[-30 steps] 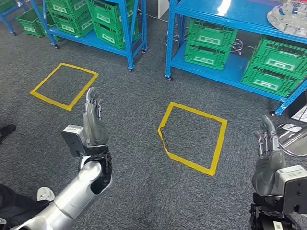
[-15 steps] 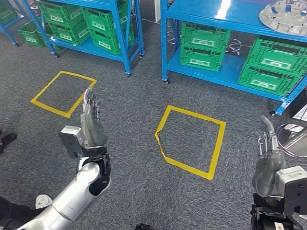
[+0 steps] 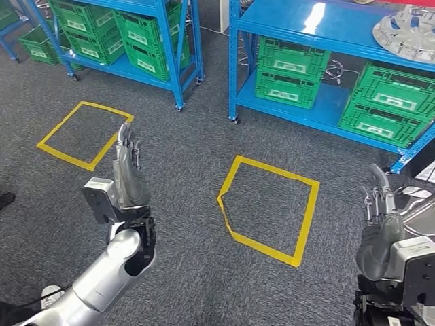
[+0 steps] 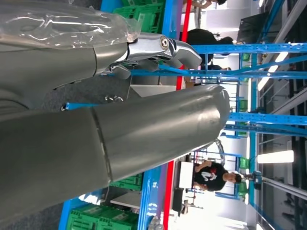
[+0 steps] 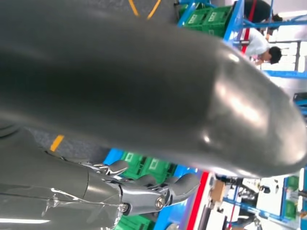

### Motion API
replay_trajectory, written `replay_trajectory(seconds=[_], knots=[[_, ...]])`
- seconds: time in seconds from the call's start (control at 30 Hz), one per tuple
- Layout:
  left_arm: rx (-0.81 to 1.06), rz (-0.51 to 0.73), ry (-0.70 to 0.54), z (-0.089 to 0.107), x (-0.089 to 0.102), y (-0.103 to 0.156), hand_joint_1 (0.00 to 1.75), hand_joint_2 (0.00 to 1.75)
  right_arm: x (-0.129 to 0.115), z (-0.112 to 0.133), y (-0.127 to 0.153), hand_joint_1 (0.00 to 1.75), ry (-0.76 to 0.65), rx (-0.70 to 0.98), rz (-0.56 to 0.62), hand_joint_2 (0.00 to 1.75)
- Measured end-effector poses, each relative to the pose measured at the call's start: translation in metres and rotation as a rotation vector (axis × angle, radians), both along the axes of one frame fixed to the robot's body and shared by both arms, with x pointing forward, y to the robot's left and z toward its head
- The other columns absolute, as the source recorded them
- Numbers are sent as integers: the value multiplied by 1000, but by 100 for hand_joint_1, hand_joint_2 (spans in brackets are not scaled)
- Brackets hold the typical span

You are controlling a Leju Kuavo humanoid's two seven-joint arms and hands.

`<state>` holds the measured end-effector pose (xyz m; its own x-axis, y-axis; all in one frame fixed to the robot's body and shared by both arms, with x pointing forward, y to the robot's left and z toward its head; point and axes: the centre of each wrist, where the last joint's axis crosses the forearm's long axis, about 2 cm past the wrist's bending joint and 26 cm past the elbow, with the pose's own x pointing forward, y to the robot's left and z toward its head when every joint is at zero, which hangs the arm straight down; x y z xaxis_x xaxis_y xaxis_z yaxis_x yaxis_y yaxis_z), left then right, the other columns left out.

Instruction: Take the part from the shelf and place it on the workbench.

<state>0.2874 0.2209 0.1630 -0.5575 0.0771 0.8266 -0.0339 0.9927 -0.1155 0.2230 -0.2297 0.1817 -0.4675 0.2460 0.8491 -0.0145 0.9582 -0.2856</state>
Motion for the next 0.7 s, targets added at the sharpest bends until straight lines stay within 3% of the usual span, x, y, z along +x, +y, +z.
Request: replay_trajectory(seconds=[0.7], knots=[[-6, 14, 1, 0, 0, 2, 0, 0, 2, 1, 0, 0, -3, 2, -3, 0]])
